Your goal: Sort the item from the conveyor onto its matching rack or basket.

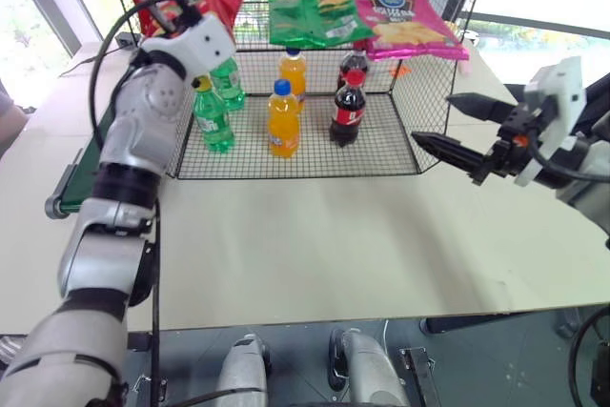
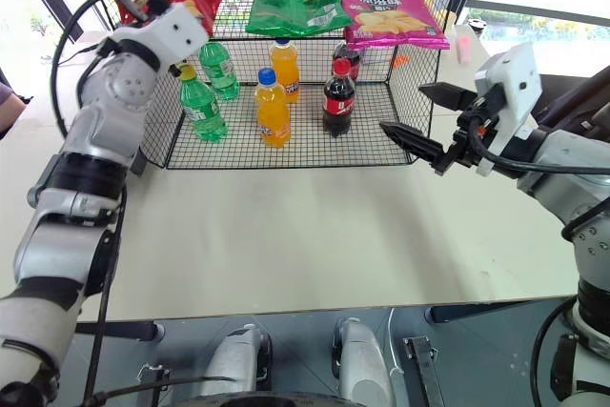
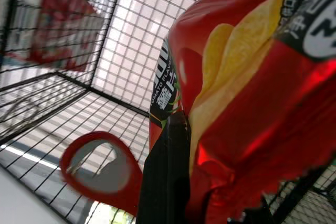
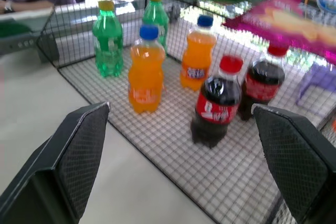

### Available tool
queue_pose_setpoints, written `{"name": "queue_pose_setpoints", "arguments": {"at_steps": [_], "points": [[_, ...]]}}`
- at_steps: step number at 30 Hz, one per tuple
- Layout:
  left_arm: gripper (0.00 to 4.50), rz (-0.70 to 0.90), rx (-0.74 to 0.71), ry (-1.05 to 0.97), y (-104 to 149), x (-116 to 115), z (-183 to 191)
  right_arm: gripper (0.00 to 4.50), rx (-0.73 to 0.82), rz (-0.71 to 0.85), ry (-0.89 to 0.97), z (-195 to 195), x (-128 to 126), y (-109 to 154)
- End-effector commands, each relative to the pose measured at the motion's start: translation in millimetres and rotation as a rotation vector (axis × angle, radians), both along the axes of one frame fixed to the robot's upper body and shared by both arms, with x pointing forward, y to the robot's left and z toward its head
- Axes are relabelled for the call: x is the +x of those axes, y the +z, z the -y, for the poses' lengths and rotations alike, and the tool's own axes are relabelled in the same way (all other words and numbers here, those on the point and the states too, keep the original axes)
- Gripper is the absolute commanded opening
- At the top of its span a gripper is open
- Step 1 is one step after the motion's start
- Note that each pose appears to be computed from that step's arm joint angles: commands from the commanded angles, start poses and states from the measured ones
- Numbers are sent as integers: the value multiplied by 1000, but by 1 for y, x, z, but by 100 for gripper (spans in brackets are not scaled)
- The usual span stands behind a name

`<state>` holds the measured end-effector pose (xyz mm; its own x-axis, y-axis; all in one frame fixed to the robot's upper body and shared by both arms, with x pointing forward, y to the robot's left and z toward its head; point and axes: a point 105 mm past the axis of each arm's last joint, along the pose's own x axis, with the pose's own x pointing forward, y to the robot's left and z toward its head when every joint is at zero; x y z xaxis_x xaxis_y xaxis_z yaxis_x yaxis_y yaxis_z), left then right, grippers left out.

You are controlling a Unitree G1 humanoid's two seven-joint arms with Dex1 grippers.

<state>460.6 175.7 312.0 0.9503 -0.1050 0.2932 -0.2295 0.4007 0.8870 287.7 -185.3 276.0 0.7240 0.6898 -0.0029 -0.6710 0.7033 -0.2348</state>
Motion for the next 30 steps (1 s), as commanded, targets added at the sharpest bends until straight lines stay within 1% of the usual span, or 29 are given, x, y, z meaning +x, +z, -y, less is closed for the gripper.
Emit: {"name": "queue_pose_setpoints", "arguments": {"at_steps": [1, 2, 4, 6, 8, 12, 14, 15, 19, 23, 24, 26, 30], "points": [[16, -3, -1, -67, 16, 7, 19, 450, -18, 53, 12, -1, -8, 12], [16, -23, 15, -81, 13, 10, 25, 450, -17, 52, 12, -1, -9, 11], [16, -13, 23, -91, 14, 13, 36, 450, -18, 49, 10, -1, -9, 9], [68, -13, 16, -100, 14, 15, 41, 450, -21, 46, 6, -1, -9, 7], [143, -21, 19, -105, 13, 16, 42, 450, -21, 45, 1, 0, -10, 6], [337, -22, 60, -101, 13, 14, 39, 450, -19, 42, -6, 2, -11, 5], [444, -17, 86, -110, 17, 10, 38, 450, -18, 40, -7, 2, -10, 4], [444, -14, 94, -116, 19, 8, 38, 450, -18, 40, -8, 2, -10, 4], [444, -5, 91, -184, 24, -13, 44, 450, -16, 36, -8, 3, -10, 3], [444, -54, 56, -263, 13, -55, 44, 450, -8, 21, -5, 2, -7, -1], [444, -57, 35, -266, 12, -60, 42, 450, -6, 18, -2, 2, -5, -2], [444, -75, 13, -264, 7, -66, 38, 450, -3, 15, 4, 0, -3, -3], [444, -110, -27, -257, -3, -72, 29, 450, -3, 13, 12, -1, 0, -3]]}}
